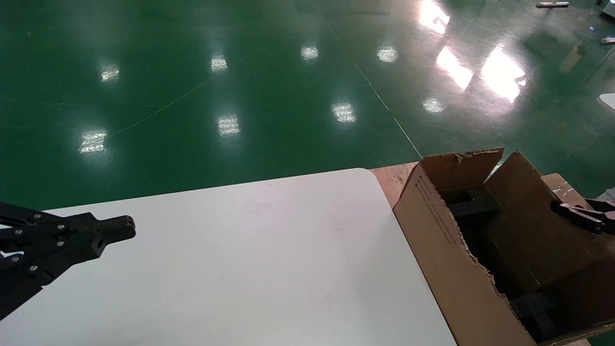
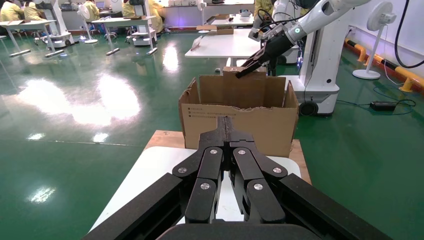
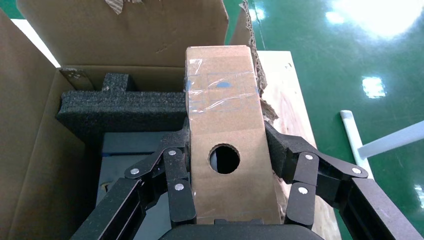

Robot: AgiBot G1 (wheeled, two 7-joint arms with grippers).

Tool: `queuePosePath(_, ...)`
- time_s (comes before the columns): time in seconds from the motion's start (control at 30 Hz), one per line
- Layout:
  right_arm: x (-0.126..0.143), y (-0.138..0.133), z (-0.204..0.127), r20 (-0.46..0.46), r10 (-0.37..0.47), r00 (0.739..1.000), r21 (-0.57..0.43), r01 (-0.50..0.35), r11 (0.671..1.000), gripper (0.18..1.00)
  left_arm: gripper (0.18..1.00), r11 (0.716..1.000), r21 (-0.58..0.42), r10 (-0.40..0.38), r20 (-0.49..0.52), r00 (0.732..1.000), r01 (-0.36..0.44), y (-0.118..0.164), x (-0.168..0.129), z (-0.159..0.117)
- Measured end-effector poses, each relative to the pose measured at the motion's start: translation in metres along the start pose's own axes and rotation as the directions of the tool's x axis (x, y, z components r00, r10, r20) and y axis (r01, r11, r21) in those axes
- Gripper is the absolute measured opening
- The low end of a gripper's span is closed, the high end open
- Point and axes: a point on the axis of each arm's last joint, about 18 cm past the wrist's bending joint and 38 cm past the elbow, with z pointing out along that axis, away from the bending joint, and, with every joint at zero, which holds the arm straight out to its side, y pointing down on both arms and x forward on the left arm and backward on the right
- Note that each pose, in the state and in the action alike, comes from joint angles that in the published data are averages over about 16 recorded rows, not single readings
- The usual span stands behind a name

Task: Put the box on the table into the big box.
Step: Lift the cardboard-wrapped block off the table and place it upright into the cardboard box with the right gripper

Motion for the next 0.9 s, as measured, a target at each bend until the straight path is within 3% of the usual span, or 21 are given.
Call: queuePosePath(0.9,-0.007,0.005,0.010,-0.057,-0.002,0.998,-0.022,0.001,1.000,0.477,0.191,1.000,0.000,0.000,0.000,1.000,0.000,0.000,0.000,0.000)
